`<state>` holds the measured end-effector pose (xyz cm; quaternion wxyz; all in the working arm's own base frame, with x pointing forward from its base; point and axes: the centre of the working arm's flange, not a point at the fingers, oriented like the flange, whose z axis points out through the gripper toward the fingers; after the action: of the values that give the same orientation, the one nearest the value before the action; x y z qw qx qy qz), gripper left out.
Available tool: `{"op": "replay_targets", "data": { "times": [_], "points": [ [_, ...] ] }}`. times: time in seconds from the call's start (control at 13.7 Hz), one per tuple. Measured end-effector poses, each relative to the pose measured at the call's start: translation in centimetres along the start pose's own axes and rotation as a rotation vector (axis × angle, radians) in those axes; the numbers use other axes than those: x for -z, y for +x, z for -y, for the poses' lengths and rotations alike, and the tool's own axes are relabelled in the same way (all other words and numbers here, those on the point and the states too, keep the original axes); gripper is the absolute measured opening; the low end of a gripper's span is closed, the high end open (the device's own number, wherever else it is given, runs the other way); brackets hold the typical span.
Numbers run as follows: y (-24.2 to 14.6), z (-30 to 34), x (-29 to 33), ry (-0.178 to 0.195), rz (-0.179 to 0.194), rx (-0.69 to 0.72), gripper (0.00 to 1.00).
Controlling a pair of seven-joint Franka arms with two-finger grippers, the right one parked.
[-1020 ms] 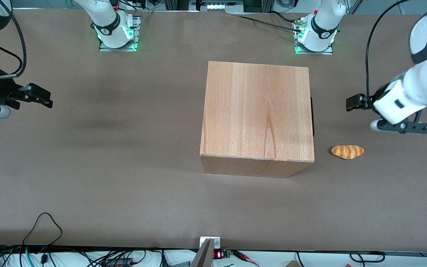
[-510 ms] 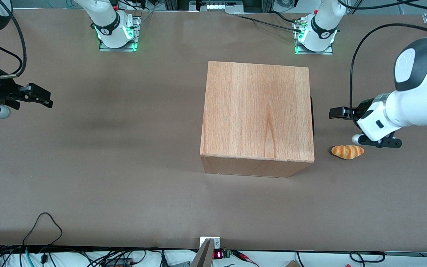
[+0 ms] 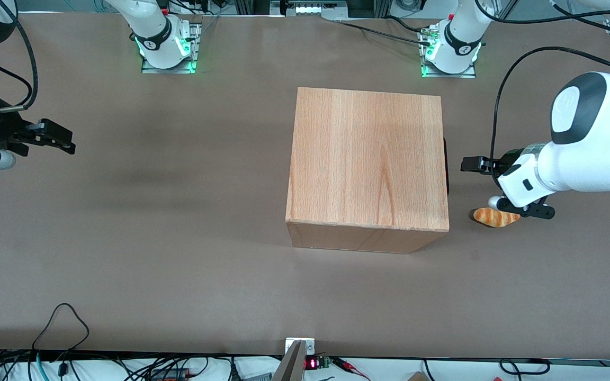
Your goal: Open top drawer with left arm
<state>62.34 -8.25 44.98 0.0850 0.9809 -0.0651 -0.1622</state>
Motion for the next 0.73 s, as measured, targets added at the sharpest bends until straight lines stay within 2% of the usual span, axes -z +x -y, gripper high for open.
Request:
{"op": "replay_targets", "data": {
  "times": [0.22, 0.29, 0.73],
  "points": [
    [0.4, -0.3, -0.7, -0.057, 0.010, 0.001, 1.00],
    [0.6, -0.3, -1.1, -0.066, 0.016, 0.002, 1.00],
    [1.6, -0.1, -2.9, -0.080, 0.049, 0.007, 1.00]
  ]
}}
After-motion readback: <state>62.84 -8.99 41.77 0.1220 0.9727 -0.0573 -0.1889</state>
